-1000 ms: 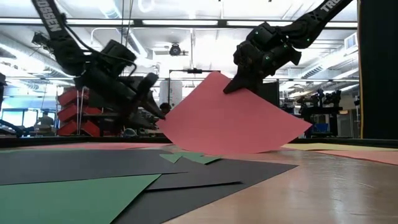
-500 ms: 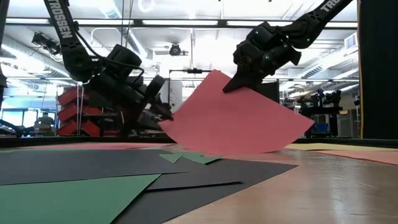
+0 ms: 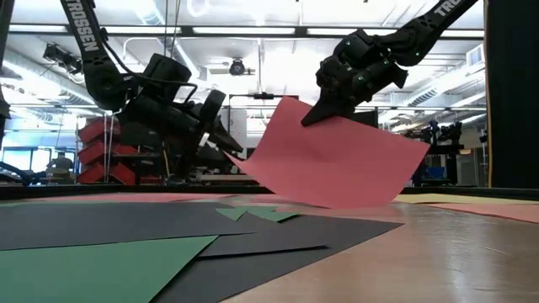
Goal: Organize paper
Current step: Stack the pink colored paper on top of the pink colored paper
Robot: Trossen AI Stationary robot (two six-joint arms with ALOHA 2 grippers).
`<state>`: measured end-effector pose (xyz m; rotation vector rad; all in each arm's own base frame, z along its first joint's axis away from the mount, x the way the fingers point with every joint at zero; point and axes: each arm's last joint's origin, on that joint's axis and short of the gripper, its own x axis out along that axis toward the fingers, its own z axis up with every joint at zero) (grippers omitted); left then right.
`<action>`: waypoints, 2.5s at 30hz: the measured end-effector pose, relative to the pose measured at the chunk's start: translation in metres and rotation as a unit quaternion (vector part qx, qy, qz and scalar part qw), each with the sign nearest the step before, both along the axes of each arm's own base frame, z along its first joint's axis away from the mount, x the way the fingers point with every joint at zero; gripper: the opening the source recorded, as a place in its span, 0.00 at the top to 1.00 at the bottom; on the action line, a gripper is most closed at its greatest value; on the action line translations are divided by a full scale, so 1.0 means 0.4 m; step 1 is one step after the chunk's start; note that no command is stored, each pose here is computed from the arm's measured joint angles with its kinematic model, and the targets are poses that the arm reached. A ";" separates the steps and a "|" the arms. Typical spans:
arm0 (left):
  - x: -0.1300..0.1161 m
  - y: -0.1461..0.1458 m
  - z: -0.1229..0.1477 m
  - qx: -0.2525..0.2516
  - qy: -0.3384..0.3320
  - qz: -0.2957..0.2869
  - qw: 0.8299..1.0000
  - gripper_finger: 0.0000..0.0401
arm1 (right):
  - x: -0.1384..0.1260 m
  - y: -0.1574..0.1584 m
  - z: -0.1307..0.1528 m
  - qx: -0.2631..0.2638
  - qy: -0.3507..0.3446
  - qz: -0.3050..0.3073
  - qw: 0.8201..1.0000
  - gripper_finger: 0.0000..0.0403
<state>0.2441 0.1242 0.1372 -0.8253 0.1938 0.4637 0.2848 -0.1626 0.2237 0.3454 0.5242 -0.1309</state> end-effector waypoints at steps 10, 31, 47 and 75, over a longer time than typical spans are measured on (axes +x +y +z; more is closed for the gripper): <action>-0.002 0.003 -0.004 0.016 0.013 0.022 1.000 0.97 | -0.002 -0.002 -0.001 0.000 0.003 -0.003 1.000 1.00; -0.006 0.091 0.062 0.059 -0.063 0.036 0.996 1.00 | -0.033 -0.009 -0.031 0.030 0.077 -0.028 0.996 1.00; 0.057 0.189 0.170 0.117 0.038 0.009 0.992 1.00 | -0.063 -0.046 -0.040 -0.011 0.118 -0.080 0.990 1.00; 0.142 0.273 0.104 0.114 0.025 -0.007 0.993 1.00 | -0.090 -0.046 -0.084 -0.013 0.166 -0.138 0.976 1.00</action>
